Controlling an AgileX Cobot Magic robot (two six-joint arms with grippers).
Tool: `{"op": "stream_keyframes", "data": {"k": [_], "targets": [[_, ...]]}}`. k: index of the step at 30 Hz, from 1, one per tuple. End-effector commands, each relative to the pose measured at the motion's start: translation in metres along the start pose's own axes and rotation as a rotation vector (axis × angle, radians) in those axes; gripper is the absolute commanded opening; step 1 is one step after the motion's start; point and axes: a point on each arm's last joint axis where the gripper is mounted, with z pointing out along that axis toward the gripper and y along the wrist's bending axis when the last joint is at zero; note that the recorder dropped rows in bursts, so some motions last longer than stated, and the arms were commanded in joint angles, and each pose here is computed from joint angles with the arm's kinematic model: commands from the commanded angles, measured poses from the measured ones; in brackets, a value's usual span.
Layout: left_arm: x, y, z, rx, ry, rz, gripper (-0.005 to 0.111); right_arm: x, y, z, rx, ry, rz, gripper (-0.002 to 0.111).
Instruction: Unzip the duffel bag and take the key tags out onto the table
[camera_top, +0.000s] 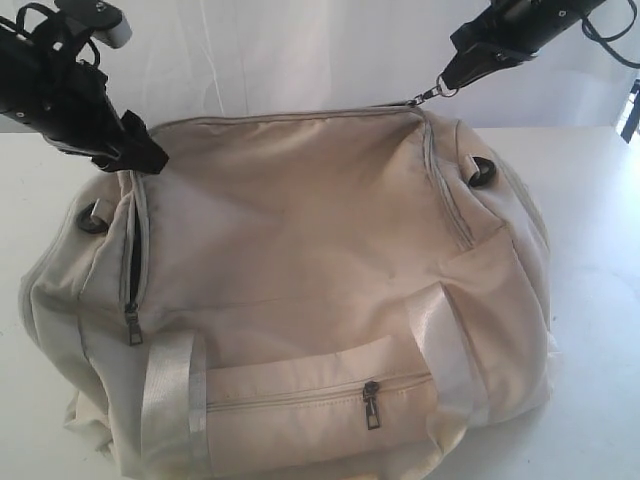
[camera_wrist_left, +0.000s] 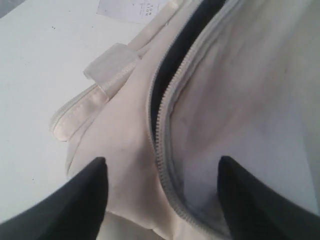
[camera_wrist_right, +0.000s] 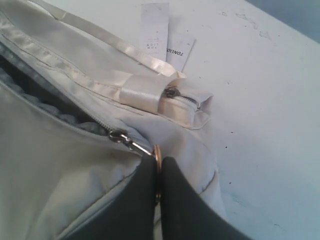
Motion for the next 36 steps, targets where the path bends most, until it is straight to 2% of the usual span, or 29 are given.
{"op": "stream_keyframes", "data": {"k": [1,4,8,13,16,19,24,27,29,31,32,34,36], "targets": [[-0.021,-0.001,-0.025,0.001,-0.075,0.021,0.069,-0.001,-0.006,-0.010,0.037,-0.031,-0.002,0.000],[-0.043,-0.010,-0.034,0.050,-0.156,0.064,0.065,-0.002,-0.004,-0.009,0.018,-0.047,0.003,0.000],[-0.072,-0.024,-0.026,0.149,-0.135,0.180,0.052,-0.003,-0.004,-0.007,0.000,-0.056,0.009,0.000],[-0.111,-0.038,0.013,0.261,-0.084,0.289,0.054,-0.003,-0.004,-0.006,-0.006,-0.059,0.012,0.000],[-0.132,-0.051,0.039,0.253,-0.088,0.377,0.054,-0.003,-0.004,-0.006,-0.009,-0.062,0.013,0.000],[-0.152,-0.070,0.062,0.238,-0.155,0.438,0.054,-0.003,-0.004,-0.006,-0.009,-0.062,0.013,0.000],[-0.162,-0.101,0.105,0.246,-0.211,0.500,0.054,-0.003,-0.004,-0.006,-0.009,-0.062,0.018,0.000],[-0.162,-0.106,0.125,0.225,-0.236,0.490,0.054,-0.003,-0.004,-0.006,-0.010,-0.063,0.019,0.000],[-0.162,-0.105,0.127,0.217,-0.244,0.485,0.052,-0.003,-0.004,-0.006,-0.010,-0.063,0.019,0.000],[-0.163,-0.105,0.127,0.214,-0.247,0.482,0.039,-0.003,-0.004,-0.006,-0.010,-0.063,0.019,0.000],[-0.163,-0.105,0.127,0.213,-0.249,0.482,0.027,-0.003,-0.004,-0.006,-0.010,-0.063,0.019,0.000],[-0.163,-0.106,0.127,0.223,-0.257,0.472,0.011,-0.003,-0.004,-0.006,-0.010,-0.063,0.019,0.000],[-0.163,-0.106,0.127,0.228,-0.258,0.468,0.000,-0.003,-0.004,-0.006,-0.009,-0.062,0.018,0.000]]}}
